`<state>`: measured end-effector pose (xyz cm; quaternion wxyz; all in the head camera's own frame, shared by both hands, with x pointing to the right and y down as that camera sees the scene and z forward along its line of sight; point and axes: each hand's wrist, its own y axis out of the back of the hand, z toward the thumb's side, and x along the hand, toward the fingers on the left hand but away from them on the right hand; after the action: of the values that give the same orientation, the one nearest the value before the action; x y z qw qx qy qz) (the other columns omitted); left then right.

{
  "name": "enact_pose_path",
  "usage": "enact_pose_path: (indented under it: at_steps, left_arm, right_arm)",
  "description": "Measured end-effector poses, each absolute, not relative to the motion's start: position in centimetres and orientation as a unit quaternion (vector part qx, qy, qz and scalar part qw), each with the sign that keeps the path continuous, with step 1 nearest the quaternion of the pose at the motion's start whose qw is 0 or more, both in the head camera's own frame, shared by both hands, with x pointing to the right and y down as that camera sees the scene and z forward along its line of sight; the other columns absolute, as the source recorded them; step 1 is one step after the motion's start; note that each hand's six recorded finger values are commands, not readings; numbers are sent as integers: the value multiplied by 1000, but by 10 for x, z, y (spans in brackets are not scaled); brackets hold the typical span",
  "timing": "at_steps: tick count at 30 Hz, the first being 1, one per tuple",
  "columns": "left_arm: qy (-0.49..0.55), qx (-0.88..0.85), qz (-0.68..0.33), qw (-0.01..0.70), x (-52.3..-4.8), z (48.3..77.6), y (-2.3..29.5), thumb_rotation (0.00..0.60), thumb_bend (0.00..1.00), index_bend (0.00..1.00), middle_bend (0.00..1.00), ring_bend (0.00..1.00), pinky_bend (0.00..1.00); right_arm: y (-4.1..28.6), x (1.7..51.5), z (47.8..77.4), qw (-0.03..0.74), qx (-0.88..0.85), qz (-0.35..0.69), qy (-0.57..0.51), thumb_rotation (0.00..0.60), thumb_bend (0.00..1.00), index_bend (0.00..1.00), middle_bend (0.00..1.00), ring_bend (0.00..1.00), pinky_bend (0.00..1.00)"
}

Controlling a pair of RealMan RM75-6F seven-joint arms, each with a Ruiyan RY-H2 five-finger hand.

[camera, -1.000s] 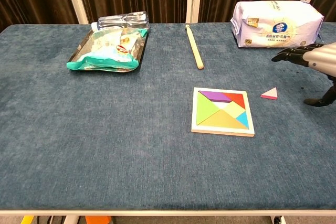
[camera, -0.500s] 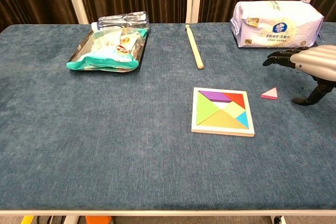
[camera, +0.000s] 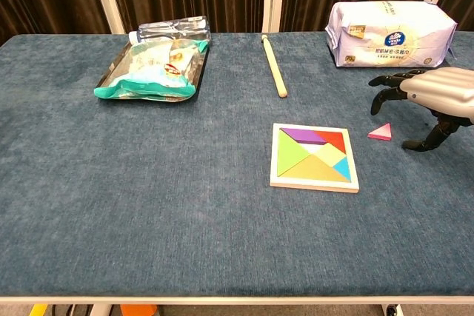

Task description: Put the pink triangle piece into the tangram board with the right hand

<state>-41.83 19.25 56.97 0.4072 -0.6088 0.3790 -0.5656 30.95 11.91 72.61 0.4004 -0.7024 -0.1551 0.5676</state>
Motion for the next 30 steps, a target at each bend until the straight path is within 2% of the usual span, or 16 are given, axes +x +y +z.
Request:
enact_pose_path:
  at_steps: [15, 30]
  left_arm:
    - [377, -609, -568, 405, -419, 572, 194, 600, 0, 32, 0, 0, 0]
    - [376, -611, -570, 401, -421, 574, 195, 600, 0, 32, 0, 0, 0]
  right_arm:
    - [119, 307, 728, 402, -703, 566, -152, 600, 219, 407, 0, 0, 0]
    - [119, 302, 731, 399, -707, 564, -153, 600, 218, 418, 0, 0, 0]
